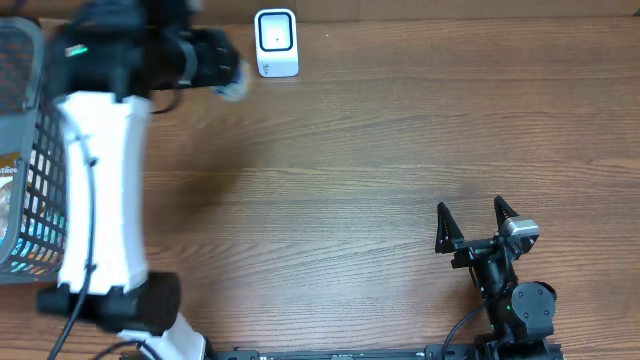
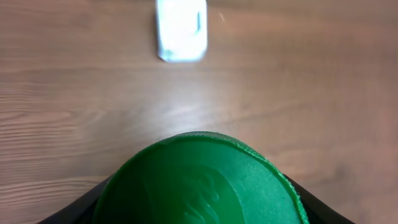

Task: Scan the item barcode
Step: 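Lift the jar out and carry it toward the scanner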

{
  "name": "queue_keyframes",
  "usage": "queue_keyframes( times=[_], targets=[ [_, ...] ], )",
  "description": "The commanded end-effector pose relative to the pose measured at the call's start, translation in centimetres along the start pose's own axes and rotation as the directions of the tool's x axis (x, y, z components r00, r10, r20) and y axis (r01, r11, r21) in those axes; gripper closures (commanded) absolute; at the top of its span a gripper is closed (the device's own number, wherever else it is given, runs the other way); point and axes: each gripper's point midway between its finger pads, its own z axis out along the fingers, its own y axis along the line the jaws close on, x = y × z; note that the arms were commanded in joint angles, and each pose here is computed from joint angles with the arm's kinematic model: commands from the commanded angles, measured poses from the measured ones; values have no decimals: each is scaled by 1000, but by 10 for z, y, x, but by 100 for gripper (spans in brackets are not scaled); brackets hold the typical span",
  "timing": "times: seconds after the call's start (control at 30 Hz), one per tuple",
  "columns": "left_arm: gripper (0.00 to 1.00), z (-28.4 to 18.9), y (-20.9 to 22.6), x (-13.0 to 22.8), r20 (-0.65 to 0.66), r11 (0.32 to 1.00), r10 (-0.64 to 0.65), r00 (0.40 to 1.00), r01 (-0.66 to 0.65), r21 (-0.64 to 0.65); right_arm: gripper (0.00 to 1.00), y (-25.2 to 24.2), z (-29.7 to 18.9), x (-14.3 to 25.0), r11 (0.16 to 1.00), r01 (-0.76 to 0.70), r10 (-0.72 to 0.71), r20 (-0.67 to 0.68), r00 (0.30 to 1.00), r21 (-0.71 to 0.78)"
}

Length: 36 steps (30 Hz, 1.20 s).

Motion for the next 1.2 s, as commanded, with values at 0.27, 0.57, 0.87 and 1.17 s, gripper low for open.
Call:
queue_keyframes(
  times=[0.27,0.57,0.87,1.17],
  targets=[
    [43,140,-97,68,-286,979,203,937,-192,66,0,-1,0,2,1000,-1,1,5,1000,2],
    [41,236,-131,117,-356,969,230,905,-248,-3,0,-1,0,1,1000,-1,1,5,1000,1],
    [43,285,-145,149,-369,963,219,903,-261,-66,0,-1,0,2,1000,-1,1,5,1000,2],
    [38,279,-155,169,-423,959,238,874,-282,-43,0,-1,0,2,1000,-1,1,5,1000,2]
  ],
)
